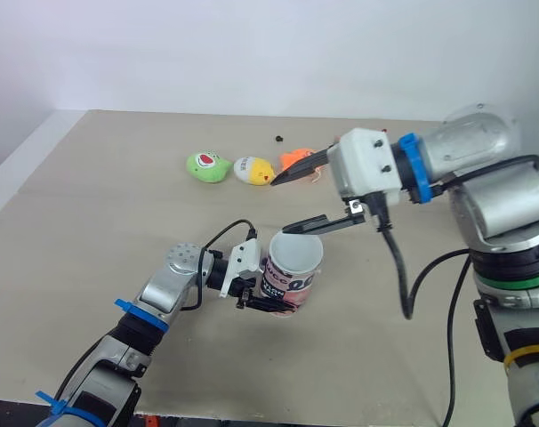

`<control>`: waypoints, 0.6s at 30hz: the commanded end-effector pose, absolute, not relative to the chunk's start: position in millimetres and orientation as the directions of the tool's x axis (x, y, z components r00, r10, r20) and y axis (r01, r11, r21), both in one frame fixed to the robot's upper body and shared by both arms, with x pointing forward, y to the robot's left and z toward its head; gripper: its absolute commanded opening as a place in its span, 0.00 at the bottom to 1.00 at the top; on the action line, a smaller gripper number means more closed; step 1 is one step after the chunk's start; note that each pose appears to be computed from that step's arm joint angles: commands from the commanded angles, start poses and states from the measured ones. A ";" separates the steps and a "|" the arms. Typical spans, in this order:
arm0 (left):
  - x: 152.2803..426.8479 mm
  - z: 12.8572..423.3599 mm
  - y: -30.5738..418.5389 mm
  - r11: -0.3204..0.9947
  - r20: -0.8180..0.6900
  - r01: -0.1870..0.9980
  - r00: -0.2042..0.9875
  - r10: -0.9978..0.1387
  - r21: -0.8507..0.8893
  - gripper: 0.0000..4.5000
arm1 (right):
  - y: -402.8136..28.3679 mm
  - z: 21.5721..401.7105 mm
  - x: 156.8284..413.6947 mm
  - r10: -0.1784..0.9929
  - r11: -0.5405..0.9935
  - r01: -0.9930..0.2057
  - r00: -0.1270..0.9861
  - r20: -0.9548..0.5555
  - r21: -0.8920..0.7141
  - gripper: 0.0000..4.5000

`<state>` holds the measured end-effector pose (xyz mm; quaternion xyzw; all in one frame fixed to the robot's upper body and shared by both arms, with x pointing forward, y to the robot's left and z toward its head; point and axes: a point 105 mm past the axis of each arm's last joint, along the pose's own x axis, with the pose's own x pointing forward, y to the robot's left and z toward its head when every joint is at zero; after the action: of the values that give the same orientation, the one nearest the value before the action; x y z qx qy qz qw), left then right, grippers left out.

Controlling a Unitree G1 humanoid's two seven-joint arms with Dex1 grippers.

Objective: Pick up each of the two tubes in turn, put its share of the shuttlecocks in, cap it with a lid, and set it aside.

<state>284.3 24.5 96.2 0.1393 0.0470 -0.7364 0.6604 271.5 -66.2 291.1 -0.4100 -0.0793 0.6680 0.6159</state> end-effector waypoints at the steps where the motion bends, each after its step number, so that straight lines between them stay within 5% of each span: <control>1: 282.0 56.4 37.0 -0.079 -0.384 0.997 -0.076 -0.920 -0.008 0.57 | -67.5 309.5 252.9 0.910 -0.240 -0.762 0.039 -0.413 -0.601 0.47; 5: 282.7 55.8 37.3 -0.076 -0.384 0.997 -0.072 -0.920 -0.007 0.57 | -71.7 302.4 246.5 0.898 -0.262 -0.786 0.015 -0.440 -0.561 0.00; 11: 283.2 53.7 38.4 -0.075 -0.388 0.997 -0.071 -0.919 -0.003 0.57 | -78.4 287.2 239.8 0.855 -0.313 -0.796 0.001 -0.518 -0.518 0.00; 18: 284.1 50.1 40.6 -0.095 -0.419 0.995 -0.080 -0.905 0.014 0.57 | -82.3 263.4 260.1 0.694 -0.447 -0.738 0.072 -0.717 -0.506 0.00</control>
<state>286.1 25.8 94.8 0.1483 0.0389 -0.7377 0.6574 257.0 -81.8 255.5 -0.4787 0.0318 0.6935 0.5375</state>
